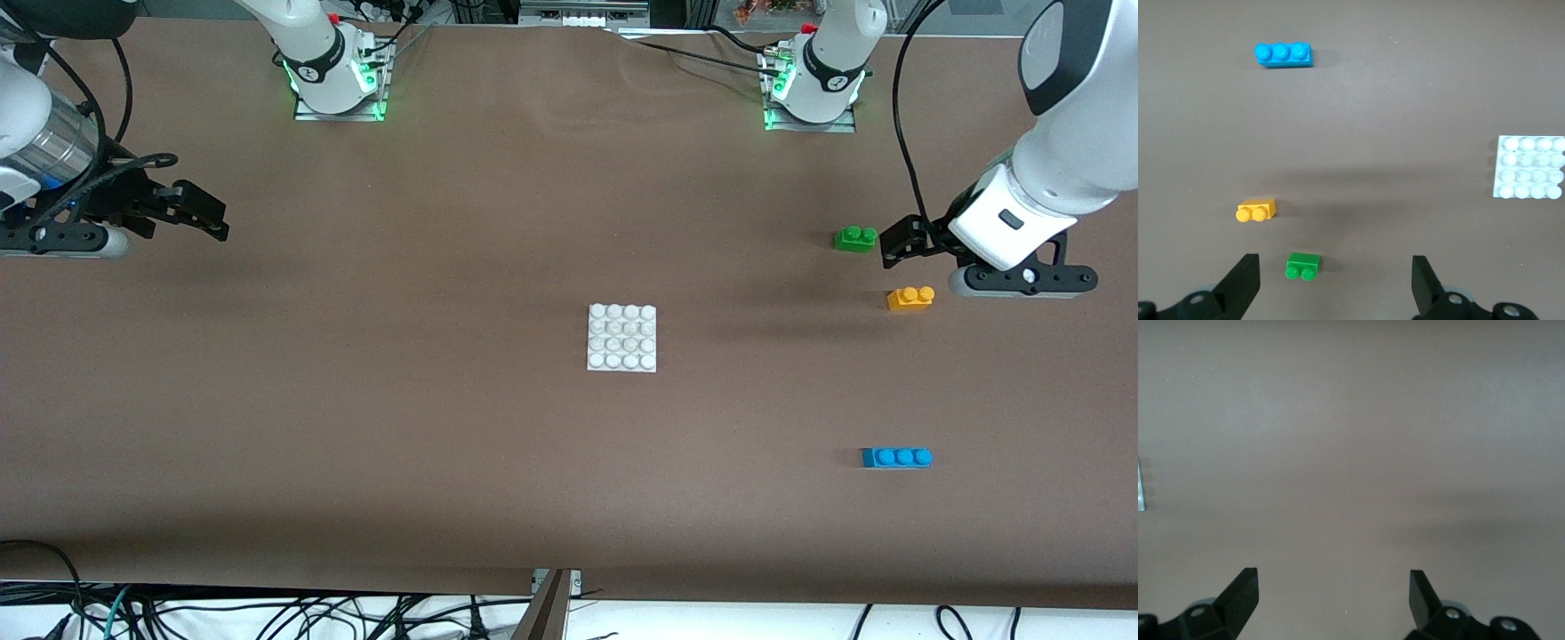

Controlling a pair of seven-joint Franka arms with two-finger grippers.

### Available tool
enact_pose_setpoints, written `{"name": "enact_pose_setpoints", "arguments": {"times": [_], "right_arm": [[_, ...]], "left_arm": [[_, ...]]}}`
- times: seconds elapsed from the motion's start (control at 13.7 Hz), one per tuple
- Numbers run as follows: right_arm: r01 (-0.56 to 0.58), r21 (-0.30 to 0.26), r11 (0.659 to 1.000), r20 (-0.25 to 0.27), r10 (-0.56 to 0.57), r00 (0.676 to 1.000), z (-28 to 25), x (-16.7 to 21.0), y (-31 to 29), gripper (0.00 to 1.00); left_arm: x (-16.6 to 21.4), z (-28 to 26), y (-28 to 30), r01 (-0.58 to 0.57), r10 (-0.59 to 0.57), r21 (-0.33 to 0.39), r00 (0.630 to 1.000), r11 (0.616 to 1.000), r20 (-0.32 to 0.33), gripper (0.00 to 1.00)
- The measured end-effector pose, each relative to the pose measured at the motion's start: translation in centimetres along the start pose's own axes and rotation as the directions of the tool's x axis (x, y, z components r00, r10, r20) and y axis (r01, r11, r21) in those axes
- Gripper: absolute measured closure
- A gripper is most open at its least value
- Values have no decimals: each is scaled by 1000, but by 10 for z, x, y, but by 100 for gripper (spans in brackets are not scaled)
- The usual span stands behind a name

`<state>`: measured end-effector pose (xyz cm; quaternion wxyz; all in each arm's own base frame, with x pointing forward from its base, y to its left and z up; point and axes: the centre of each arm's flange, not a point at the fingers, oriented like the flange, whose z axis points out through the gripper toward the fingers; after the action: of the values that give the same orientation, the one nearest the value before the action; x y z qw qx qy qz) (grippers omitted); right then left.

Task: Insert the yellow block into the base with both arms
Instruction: 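Move the left gripper down over the yellow brick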

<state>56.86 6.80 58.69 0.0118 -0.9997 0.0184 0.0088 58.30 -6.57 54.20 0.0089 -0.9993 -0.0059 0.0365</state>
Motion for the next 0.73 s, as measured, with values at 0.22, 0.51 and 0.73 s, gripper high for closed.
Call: {"name": "enact_pose_setpoints", "arguments": {"times": [0.22,0.51,0.73], "right_arm": [[1,-12,1000,-5,-1,1000,-1,1,1,0],[3,-24,1000,-30,-3,1000,-11,2,2,0],[4,-42,999,-39,-6,999,-14,2,3,0]], "left_arm": [[8,25,-26,27,-29,29,999,999,43,0],[18,59,-78,-1,0,22,998,1000,59,0],[15,93,-117,-15,14,12,998,1000,58,0]]}}
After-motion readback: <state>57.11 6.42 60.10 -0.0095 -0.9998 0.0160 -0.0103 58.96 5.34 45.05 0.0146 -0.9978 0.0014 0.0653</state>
